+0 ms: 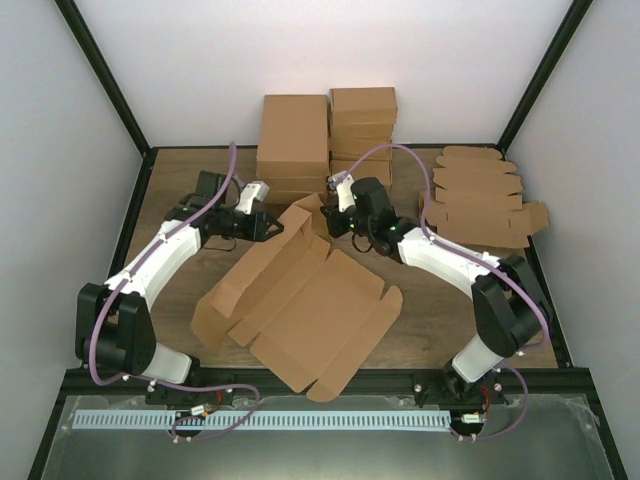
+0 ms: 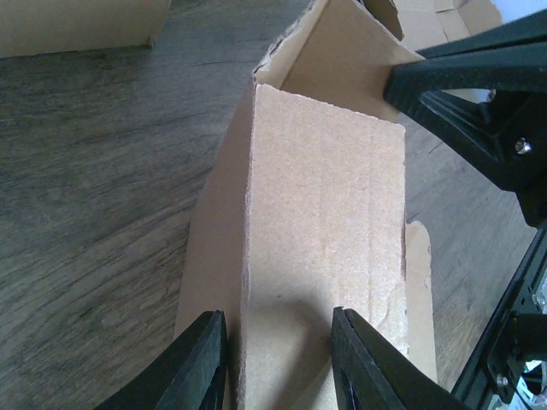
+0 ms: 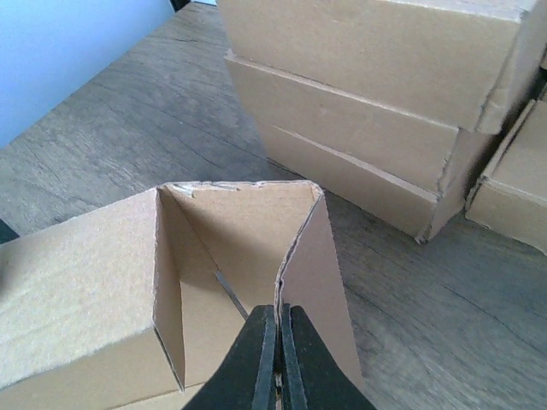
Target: Fold the paper box
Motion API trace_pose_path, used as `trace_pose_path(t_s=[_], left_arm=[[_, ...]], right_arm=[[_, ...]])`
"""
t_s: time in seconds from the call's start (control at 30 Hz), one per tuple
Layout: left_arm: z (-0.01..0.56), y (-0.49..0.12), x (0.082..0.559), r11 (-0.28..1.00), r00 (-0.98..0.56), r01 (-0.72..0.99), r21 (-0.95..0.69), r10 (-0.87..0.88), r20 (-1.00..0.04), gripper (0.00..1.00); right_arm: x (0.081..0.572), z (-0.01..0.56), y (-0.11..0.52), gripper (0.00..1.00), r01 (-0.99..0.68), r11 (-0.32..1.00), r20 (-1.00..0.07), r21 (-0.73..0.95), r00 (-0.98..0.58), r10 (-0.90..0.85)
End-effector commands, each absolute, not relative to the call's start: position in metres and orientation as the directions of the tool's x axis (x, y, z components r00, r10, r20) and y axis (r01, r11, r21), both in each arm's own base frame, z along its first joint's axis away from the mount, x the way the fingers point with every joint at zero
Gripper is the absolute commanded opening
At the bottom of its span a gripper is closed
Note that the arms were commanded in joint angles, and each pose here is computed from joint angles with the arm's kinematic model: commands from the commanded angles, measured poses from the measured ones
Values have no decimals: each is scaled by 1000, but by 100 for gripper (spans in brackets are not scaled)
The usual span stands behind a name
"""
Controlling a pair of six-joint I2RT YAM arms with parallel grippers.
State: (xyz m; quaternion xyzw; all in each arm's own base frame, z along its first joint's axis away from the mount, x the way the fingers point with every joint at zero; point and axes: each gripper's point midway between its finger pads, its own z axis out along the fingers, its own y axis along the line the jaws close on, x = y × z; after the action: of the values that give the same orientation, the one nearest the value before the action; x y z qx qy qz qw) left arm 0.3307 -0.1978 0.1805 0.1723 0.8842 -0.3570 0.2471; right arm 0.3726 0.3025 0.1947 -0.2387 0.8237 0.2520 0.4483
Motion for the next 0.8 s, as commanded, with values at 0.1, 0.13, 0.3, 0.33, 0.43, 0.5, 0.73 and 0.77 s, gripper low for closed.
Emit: trace_pose_path(t_s=[0.1,0.13,0.3,0.33,0.43,0.5,0.73,0.77], left_arm=[[172,-197,329,680,-843,457,-574,125,-523,36],[172,-196,330,682,-845,450,-576,117,-522,36],[171,-190,334,672,-856,424,-607,78,-511,36],[171,-190,334,667,-858,420,-615,73,-508,36],[170,-188,336,661,-862,412,-628,59,-503,36],[171,-186,337,657,-865,404,-637,47,-500,36],[170,-185,337,631,-873,392,-670,25,-487,36],[170,-185,337,631,-872,394,-669,26,-489,36]], right_arm=[[380,244,339,1,-723,665,-929,188,-351,-118],[384,246,339,1,-709,675,-923,202,-369,-111],[391,257,341,1,-636,704,-878,316,-477,-37],[391,259,343,1,-629,703,-872,333,-489,-23],[389,260,345,1,-608,710,-863,356,-506,-1],[388,257,347,1,-591,714,-849,376,-529,10],[385,243,349,1,-478,730,-765,488,-638,93],[383,241,351,1,-472,727,-757,498,-646,98]])
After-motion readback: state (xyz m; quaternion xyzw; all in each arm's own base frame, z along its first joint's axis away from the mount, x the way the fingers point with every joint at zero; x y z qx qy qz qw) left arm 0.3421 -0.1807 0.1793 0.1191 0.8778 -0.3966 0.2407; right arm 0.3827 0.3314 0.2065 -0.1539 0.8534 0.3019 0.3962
